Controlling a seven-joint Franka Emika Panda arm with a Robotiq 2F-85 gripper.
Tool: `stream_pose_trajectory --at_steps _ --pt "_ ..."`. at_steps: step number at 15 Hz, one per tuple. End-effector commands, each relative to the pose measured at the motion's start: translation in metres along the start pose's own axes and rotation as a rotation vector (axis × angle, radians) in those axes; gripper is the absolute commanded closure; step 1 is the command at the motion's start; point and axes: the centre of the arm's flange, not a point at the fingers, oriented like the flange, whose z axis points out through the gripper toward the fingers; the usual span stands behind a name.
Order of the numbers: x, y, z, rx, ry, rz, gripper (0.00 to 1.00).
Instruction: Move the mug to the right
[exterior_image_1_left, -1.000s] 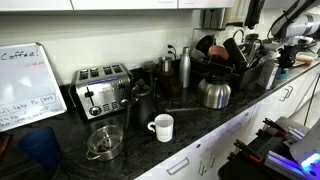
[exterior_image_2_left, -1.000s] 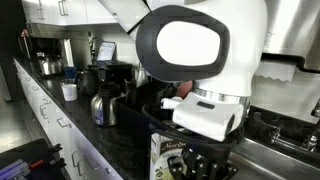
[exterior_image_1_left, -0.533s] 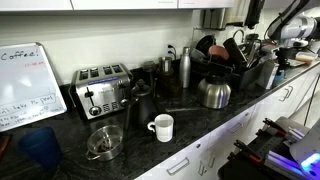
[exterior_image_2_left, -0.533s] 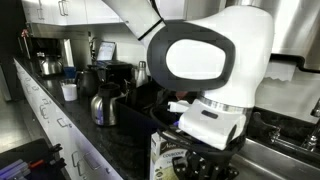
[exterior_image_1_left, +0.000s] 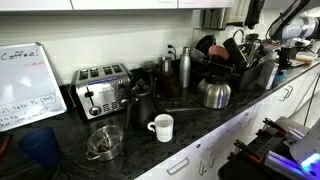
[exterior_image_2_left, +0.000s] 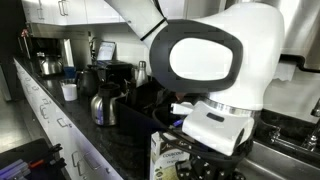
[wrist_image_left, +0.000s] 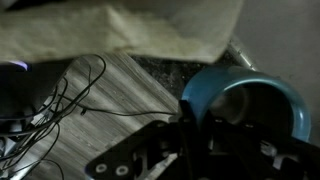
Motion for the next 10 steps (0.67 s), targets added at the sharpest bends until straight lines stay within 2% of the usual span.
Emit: stream_pose_trajectory --at_steps 1,10 --pt "-0.0012 0.0006 0.0016 -0.005 -0.008 -0.008 0.97" --pt "-0.0093 0.0074 0.009 -0.022 -0.005 -0.023 0.97"
